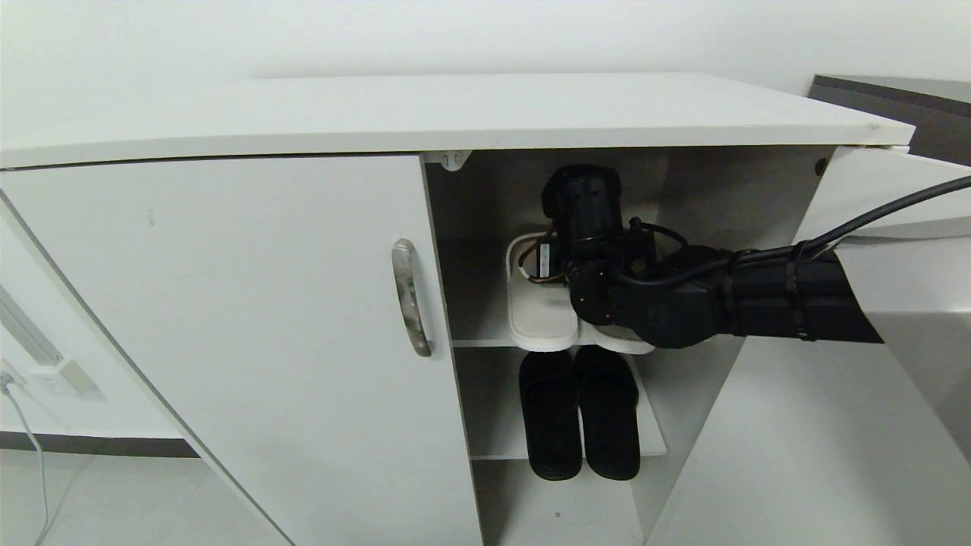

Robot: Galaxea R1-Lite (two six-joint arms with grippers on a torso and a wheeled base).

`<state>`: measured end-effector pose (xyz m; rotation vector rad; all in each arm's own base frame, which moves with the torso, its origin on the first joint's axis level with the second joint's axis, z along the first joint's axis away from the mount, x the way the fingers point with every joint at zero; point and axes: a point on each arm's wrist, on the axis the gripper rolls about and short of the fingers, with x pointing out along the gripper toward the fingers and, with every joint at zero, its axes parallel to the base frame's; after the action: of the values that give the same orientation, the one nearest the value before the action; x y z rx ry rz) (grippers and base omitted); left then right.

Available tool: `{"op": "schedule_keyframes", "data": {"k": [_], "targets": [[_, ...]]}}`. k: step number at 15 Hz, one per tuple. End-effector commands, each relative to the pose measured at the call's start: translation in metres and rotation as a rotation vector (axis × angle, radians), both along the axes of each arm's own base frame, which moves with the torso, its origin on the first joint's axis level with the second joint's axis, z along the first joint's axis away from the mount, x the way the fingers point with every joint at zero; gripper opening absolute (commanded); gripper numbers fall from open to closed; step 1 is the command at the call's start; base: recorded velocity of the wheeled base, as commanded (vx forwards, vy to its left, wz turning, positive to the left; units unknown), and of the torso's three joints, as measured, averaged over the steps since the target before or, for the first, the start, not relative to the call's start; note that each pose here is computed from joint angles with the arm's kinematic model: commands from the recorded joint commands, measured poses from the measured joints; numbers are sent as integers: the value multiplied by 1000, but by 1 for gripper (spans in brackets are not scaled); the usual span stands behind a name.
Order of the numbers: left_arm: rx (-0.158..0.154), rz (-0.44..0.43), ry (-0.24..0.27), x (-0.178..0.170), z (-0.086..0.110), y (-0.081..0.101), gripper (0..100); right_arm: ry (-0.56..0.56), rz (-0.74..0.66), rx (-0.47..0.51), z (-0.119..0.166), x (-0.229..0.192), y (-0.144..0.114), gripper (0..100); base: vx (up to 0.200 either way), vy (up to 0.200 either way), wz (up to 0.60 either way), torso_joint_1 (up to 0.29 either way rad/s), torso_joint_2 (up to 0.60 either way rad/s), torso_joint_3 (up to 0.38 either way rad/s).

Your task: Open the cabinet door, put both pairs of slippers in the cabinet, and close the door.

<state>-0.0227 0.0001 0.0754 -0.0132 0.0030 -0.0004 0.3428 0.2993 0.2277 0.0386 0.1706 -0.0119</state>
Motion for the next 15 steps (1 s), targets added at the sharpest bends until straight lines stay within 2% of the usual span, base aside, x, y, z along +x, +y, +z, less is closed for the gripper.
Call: {"op": "schedule_keyframes", "data": {"k": [1,2,8,13,15], "targets": [[-1,0,2,0,0,0,0,2,0,-2,-1,0,0,0,0,0,0,0,0,0],[-1,0,0,0,0,0,0,2,0,-2,-1,0,0,100,0,0,0,0,0,0],[-1,2,-1,0,1,0,0,7,18,-10,10,-23,-7,100,0,0,0,0,0,0],[1,0,0,0,0,0,0,-7,99,9,21,-79,-20,100,0,0,0,0,0,0],[1,0,2,0,0,0,0,-16,212,34,25,-120,-38,100,0,0,0,0,0,0]]}}
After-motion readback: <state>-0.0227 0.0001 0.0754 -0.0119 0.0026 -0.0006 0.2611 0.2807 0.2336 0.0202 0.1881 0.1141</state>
